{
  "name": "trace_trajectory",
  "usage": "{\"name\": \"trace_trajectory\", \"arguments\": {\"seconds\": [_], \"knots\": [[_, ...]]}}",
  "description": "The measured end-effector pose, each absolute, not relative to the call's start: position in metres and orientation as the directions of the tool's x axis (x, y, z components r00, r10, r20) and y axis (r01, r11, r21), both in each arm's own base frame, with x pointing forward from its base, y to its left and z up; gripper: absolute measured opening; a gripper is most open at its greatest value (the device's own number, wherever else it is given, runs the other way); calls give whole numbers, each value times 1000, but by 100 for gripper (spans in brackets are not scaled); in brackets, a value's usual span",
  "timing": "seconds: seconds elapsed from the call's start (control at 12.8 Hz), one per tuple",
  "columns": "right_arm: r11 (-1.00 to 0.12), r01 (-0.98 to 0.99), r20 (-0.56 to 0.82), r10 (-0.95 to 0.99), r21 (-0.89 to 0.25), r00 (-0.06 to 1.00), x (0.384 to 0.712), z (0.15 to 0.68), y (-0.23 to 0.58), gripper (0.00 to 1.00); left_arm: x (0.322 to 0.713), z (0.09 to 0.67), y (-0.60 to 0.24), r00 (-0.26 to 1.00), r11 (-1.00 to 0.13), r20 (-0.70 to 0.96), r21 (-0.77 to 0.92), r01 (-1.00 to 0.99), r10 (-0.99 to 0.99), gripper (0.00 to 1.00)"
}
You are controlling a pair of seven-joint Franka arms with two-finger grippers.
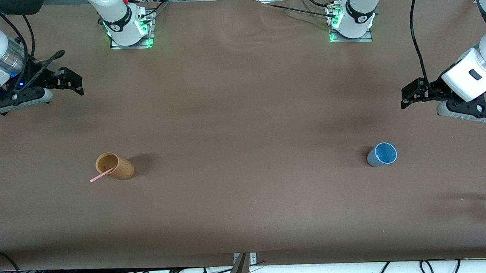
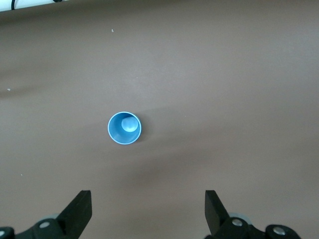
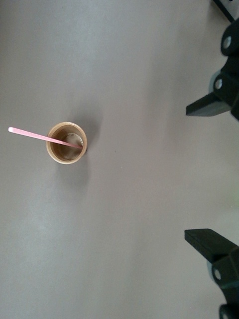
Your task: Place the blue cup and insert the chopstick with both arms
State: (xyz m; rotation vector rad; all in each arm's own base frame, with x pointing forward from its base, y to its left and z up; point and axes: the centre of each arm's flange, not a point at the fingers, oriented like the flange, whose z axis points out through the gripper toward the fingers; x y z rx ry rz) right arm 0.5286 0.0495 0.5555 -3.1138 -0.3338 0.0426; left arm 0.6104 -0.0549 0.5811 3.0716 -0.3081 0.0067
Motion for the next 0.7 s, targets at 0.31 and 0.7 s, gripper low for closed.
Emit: {"name": "trace_trajectory", "arguments": {"seconds": [0.31, 0.7], "knots": [[-977, 212, -24, 212, -12, 977, 529, 554, 50, 100, 624, 544, -53, 979, -979, -51, 65, -192, -195, 100], [-977, 212, -19, 212, -11, 977, 529, 553, 50, 100, 663, 409, -49, 971, -981, -156, 88, -171, -183, 100]]}}
